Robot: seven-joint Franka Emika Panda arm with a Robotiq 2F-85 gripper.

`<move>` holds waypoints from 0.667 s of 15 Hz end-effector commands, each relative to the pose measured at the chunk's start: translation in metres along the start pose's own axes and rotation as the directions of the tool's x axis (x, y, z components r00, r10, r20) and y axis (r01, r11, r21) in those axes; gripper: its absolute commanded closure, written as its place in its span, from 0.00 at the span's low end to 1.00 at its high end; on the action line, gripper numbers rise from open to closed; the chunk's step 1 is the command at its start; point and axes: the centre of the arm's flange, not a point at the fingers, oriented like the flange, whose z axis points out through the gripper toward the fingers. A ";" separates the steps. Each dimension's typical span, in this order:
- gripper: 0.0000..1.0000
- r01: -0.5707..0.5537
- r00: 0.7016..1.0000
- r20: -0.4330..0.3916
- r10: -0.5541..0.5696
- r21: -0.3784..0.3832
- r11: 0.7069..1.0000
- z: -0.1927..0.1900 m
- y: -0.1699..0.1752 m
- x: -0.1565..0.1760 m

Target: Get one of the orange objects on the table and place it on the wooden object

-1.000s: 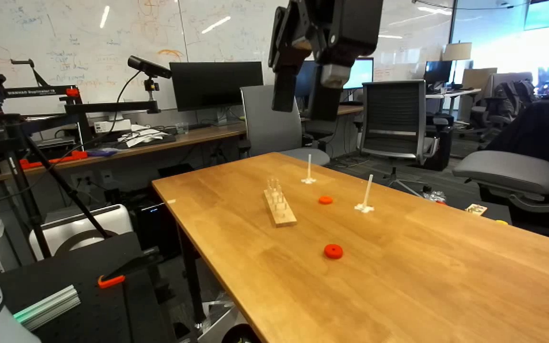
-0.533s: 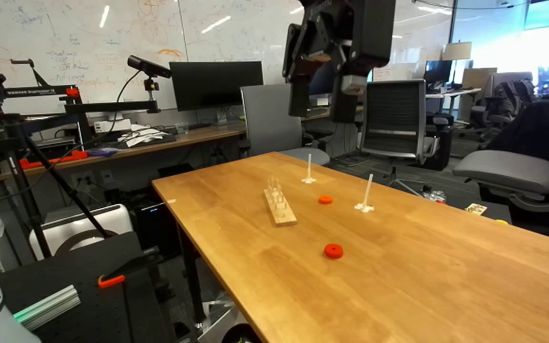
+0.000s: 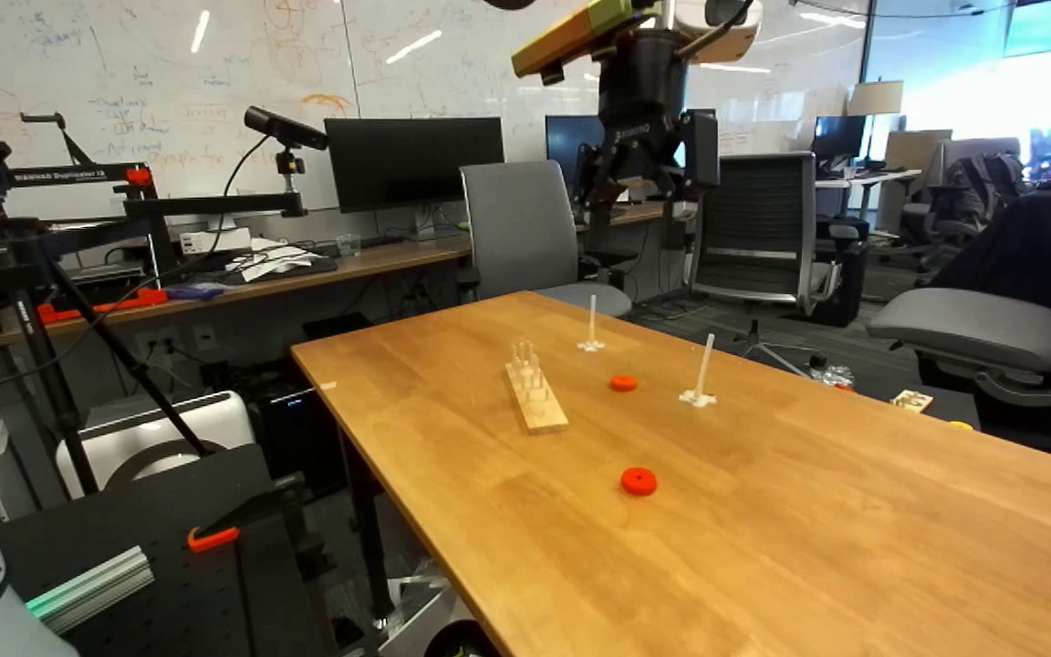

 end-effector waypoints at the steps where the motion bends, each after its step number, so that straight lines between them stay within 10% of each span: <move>1: 0.00 0.016 1.000 0.002 -0.016 -0.010 1.000 0.002 -0.011 0.013; 10: 0.00 0.085 0.996 -0.025 -0.087 -0.059 0.995 0.034 -0.080 0.101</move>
